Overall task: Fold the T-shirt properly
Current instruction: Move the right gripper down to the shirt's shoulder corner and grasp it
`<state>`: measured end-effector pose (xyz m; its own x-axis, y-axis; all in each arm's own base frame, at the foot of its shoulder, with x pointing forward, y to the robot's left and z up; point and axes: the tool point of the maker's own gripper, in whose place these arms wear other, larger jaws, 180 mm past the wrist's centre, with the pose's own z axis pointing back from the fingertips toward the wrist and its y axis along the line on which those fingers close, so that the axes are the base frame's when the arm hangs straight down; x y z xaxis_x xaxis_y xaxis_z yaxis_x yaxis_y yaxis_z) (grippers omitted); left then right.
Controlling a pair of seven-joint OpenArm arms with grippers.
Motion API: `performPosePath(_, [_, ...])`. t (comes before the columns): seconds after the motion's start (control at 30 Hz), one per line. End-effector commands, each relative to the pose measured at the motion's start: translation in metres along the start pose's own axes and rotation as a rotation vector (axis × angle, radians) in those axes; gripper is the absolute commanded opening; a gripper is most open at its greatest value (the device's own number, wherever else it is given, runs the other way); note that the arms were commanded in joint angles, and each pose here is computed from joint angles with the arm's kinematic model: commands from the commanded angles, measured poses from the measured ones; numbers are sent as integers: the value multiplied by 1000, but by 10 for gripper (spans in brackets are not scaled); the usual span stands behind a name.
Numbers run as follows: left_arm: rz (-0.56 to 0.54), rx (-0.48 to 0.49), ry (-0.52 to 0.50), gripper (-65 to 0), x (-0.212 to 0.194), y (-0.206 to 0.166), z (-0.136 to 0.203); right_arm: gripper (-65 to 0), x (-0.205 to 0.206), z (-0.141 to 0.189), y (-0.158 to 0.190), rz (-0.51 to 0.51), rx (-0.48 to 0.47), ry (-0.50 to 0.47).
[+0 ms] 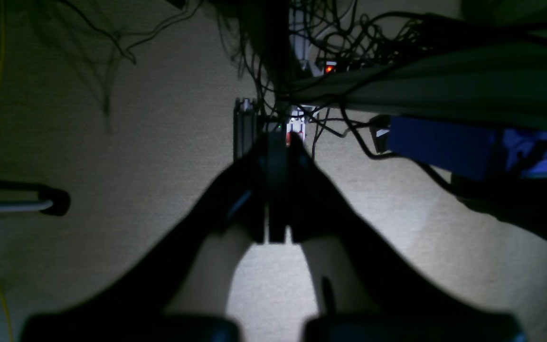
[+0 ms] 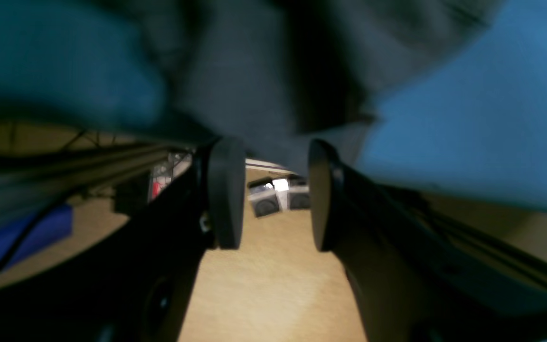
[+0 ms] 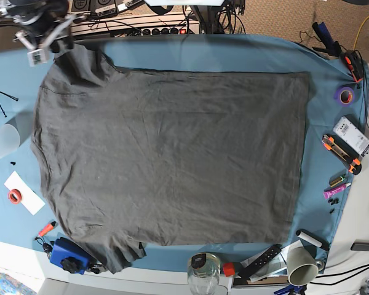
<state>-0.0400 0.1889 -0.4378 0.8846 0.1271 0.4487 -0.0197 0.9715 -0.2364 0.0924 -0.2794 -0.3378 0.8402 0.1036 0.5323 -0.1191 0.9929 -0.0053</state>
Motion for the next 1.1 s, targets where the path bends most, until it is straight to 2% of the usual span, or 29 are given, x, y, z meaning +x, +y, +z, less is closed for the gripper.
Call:
performPosePath(0.0, [-1, -2, -4, -650, 0, 0, 6, -424, 4, 7, -4, -19, 19, -32])
performPosePath(0.1, [-1, -2, -5, -650, 0, 0, 6, -424, 8, 21, -15, -116, 99, -104])
performPosePath(0.2, [-1, -2, -8, -650, 0, 0, 5, -424, 0, 27, -29, -241, 126, -116])
performPosePath(0.37, [-1, -2, -8, -650, 0, 0, 5, -424, -29, 15, -40, -446, 178, -114])
performPosePath(0.5, [-1, -2, -7, -650, 0, 0, 5, -424, -35, 5, -43, -546, 221, -133])
performPosePath(0.9, [-2, -2, -9, -650, 1, 0, 5, -424, -13, -4, -50, -551, 220, -214])
performPosePath(1.07, [-2, -3, -9, -650, 1, 0, 5, -424, -12, -9, -56, -528, 181, -210])
